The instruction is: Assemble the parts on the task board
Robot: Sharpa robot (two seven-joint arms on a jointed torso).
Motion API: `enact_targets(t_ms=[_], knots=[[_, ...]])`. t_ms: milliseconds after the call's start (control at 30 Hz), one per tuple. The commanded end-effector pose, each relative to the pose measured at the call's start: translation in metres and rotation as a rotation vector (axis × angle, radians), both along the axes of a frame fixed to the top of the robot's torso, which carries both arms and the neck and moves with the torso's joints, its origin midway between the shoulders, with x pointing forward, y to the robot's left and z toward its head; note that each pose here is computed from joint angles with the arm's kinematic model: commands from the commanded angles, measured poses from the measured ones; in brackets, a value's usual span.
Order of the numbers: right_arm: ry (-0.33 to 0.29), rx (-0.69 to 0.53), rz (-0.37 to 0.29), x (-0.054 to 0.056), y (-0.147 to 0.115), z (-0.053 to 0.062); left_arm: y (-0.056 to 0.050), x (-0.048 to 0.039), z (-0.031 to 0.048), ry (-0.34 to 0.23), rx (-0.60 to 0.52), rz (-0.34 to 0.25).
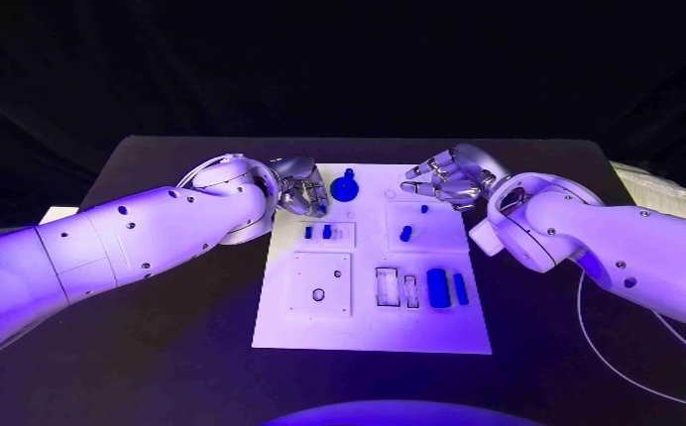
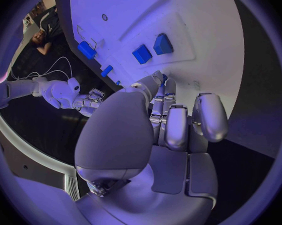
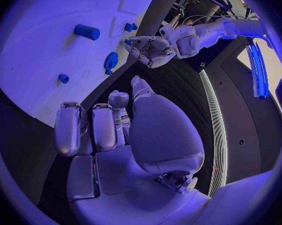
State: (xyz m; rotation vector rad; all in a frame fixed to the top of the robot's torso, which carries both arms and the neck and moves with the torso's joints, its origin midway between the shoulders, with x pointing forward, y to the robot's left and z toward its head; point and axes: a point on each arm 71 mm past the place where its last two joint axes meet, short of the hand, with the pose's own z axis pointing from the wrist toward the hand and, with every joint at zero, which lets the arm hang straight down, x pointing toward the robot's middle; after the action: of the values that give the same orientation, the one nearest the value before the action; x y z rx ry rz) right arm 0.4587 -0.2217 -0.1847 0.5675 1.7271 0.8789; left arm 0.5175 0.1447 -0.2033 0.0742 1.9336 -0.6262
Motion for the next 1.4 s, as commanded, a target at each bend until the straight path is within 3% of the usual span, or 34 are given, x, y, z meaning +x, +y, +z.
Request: enact_targets(t_ms=[33,800,1400], knots=[[-0.001,-0.002,0.018,-0.0006,0.0018,-0.0004,-0.0025,-0.0011,-0.0024,0.024,0.01,-0.009],[0.0,-0.003,0.019,-0.0007,0.0018,-0.0007,-0.0027,-0.0006,-0.0072,0.053,0.053,-0.02],[0.002,-0.004,0.018,-0.0007,0.001,-0.0012,-0.0024,-0.0004,-0.0066,0.045,0.045,-0.019]])
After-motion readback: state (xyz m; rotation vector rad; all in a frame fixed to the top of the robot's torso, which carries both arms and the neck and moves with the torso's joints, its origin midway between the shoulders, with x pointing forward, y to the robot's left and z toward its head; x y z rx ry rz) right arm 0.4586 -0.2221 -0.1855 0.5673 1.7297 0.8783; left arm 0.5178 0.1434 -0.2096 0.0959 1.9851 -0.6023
